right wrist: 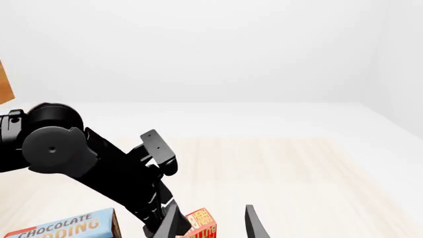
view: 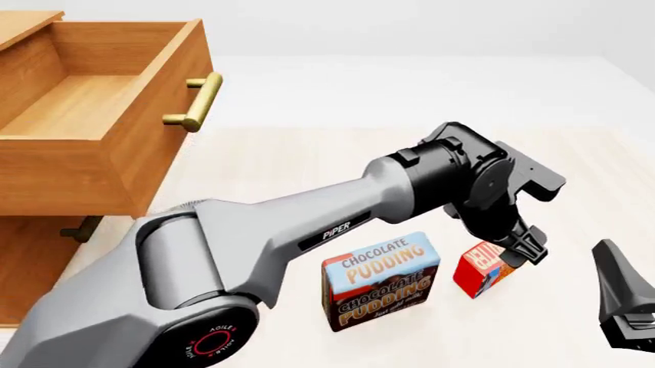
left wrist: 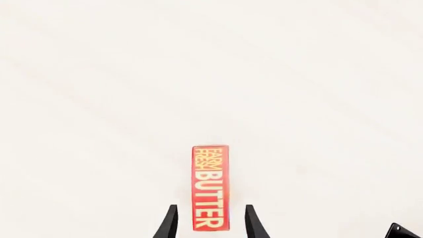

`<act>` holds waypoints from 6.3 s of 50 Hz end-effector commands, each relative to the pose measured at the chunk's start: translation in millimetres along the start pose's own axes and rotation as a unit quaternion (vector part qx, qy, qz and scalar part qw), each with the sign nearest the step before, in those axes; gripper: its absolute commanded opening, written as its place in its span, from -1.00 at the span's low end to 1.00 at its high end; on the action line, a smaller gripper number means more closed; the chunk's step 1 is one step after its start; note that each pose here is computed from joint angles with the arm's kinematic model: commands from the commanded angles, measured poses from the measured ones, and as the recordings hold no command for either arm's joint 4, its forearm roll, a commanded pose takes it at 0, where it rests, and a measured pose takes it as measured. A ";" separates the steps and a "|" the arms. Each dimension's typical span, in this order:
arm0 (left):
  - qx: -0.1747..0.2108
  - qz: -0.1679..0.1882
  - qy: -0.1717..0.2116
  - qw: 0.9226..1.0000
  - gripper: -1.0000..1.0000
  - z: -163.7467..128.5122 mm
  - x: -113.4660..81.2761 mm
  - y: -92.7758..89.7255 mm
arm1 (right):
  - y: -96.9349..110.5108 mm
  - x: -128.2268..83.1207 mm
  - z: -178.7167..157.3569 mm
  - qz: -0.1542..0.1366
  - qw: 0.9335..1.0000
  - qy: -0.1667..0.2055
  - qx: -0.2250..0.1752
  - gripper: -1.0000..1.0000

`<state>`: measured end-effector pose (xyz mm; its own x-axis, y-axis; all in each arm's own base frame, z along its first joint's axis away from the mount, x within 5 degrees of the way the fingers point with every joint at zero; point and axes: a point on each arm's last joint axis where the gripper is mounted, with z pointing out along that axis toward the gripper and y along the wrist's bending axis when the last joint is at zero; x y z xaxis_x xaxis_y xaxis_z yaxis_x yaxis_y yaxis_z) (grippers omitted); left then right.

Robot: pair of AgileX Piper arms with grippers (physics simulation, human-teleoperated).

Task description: Put the butter at the back in the top drawer of the cabinet and close it.

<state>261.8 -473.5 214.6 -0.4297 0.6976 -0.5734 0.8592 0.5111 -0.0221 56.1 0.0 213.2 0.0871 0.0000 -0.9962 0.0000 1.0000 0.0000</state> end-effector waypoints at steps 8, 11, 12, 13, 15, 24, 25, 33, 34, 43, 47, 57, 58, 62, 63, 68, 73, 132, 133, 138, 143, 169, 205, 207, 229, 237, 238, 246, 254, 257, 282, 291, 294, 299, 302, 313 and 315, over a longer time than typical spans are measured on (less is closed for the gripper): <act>-0.001 -0.006 0.007 1.000 1.00 11.1 2.5 0.6 | 0.0 0.0 0.0 0.000 1.000 0.000 0.000 1.00; -0.001 -0.006 0.007 1.000 1.00 12.3 2.8 1.0 | 0.0 0.0 0.0 0.000 1.000 0.000 0.000 1.00; -0.001 -0.006 0.007 1.000 1.00 12.9 2.9 1.6 | 0.0 0.0 0.0 0.000 1.000 0.000 0.000 1.00; -0.001 -0.006 0.008 1.000 1.00 13.3 3.0 2.2 | 0.0 0.0 0.0 0.000 1.000 0.000 0.000 1.00; -0.001 -0.007 0.008 1.000 1.00 14.5 3.0 2.0 | 0.0 0.0 0.0 0.000 1.000 0.000 0.000 1.00; -0.002 -0.009 0.010 1.000 1.00 19.0 4.1 2.3 | 0.0 0.0 0.0 0.000 1.000 0.000 0.000 1.00; -0.001 -0.010 0.011 1.000 1.00 20.8 4.6 2.0 | 0.0 0.0 0.0 0.000 1.000 0.000 0.000 1.00; -0.001 -0.012 0.014 1.000 1.00 25.7 5.7 0.9 | 0.0 0.0 0.0 0.000 1.000 0.000 0.000 1.00; -0.001 -0.012 0.015 1.000 1.00 26.5 6.0 0.5 | 0.0 0.0 0.0 0.000 1.000 0.000 0.000 1.00; 0.001 -0.014 0.018 1.000 1.00 30.9 7.1 -3.6 | 0.0 0.0 0.0 0.000 1.000 0.000 0.000 1.00; 0.000 -0.015 0.018 1.000 1.00 31.7 7.6 -2.5 | 0.0 0.0 0.0 0.000 1.000 0.000 0.000 1.00; 0.001 -0.018 0.020 1.000 1.00 34.3 9.0 -3.4 | 0.0 0.0 0.0 0.000 1.000 0.000 0.000 1.00; 0.001 -0.018 0.020 1.000 1.00 35.0 9.5 -3.3 | 0.0 0.0 0.0 0.000 1.000 0.000 0.000 1.00; 0.000 -0.019 0.022 1.000 1.00 37.5 10.9 -3.0 | 0.0 0.0 0.0 0.000 1.000 0.000 0.000 1.00; 0.000 -0.019 0.022 1.000 1.00 37.6 10.8 -3.1 | 0.0 0.0 0.0 0.000 1.000 0.000 0.000 1.00; 0.001 -0.020 0.023 1.000 1.00 38.8 11.0 -4.5 | 0.0 0.0 0.0 0.000 1.000 0.000 0.000 1.00; 0.001 -0.021 0.024 0.999 1.00 40.3 11.0 -4.7 | 0.0 0.0 0.0 0.000 1.000 0.000 0.000 1.00; -0.003 -0.036 0.040 0.999 1.00 62.3 25.4 1.2 | 0.0 0.0 0.0 0.000 1.000 0.000 0.000 1.00; -0.003 -0.036 0.040 0.999 1.00 62.3 25.3 1.2 | 0.0 0.0 0.0 0.000 1.000 0.000 0.000 1.00; -0.004 -0.038 0.042 0.998 1.00 64.5 26.0 3.1 | 0.0 0.0 0.0 0.000 1.000 0.000 0.000 1.00; -0.004 -0.042 0.043 0.998 1.00 66.1 27.0 2.1 | 0.0 0.0 0.0 0.000 1.000 0.000 0.000 1.00; -0.002 -0.038 0.012 0.999 -1.00 43.9 11.0 3.5 | 0.0 0.0 0.0 0.000 1.000 0.000 0.000 1.00; -0.023 -0.008 -0.072 0.997 -1.00 -66.7 -20.6 39.4 | 0.0 0.0 0.0 0.000 1.000 0.000 0.000 1.00; -0.026 -0.006 -0.077 0.997 -1.00 -76.9 -21.2 42.6 | 0.0 0.0 0.0 0.000 1.000 0.000 0.000 1.00; -0.065 0.011 -0.139 0.988 -1.00 -207.8 -20.0 76.1 | 0.0 0.0 0.0 0.000 1.000 0.000 0.000 1.00; -0.076 0.011 -0.160 0.984 -1.00 -241.9 -18.6 82.0 | 0.0 0.0 0.0 0.000 1.000 0.000 0.000 1.00; -0.078 0.012 -0.164 0.983 -1.00 -247.7 -17.4 82.9 | 0.0 0.0 0.0 0.000 1.000 0.000 0.000 1.00; -0.089 0.008 -0.178 0.980 -1.00 -278.3 -13.4 88.2 | 0.0 0.0 0.0 0.000 1.000 0.000 0.000 1.00; -0.104 -0.006 -0.181 0.978 -1.00 -310.0 -4.2 98.8 | 0.0 0.0 0.0 0.000 1.000 0.000 0.000 1.00; -0.099 -0.027 -0.170 0.980 -1.00 -310.2 -5.6 99.7 | 0.0 0.0 0.0 0.000 1.000 0.000 0.000 1.00; -0.187 -0.070 -0.182 0.963 -1.00 -398.2 42.1 146.9 | 0.0 0.0 0.0 0.000 1.000 0.000 0.000 1.00; -0.217 -0.094 -0.189 0.953 -1.00 -424.9 61.5 156.1 | 0.0 0.0 0.0 0.000 1.000 0.000 0.000 1.00; -0.231 -0.104 -0.192 0.948 -1.00 -436.0 69.5 159.6 | 0.0 0.0 0.0 0.000 1.000 0.000 0.000 1.00; -0.247 -0.117 -0.192 0.943 -1.00 -449.1 81.4 162.6 | 0.0 0.0 0.0 0.000 1.000 0.000 0.000 1.00; -0.257 -0.126 -0.191 0.939 -1.00 -455.1 89.3 164.4 | 0.0 0.0 0.0 0.000 1.000 0.000 0.000 1.00; -0.285 -0.151 -0.192 0.927 -1.00 -473.5 109.4 167.0 | 0.0 0.0 0.0 0.000 1.000 0.000 0.000 1.00; -0.291 -0.156 -0.191 0.925 -1.00 -476.1 113.7 167.6 | 0.0 0.0 0.0 0.000 1.000 0.000 0.000 1.00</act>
<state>240.9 -93.7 527.0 -0.4193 0.3260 -0.8473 0.4307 0.8930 0.1305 56.1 0.0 213.2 0.0871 0.0000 -0.9962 0.0000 1.0000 0.0000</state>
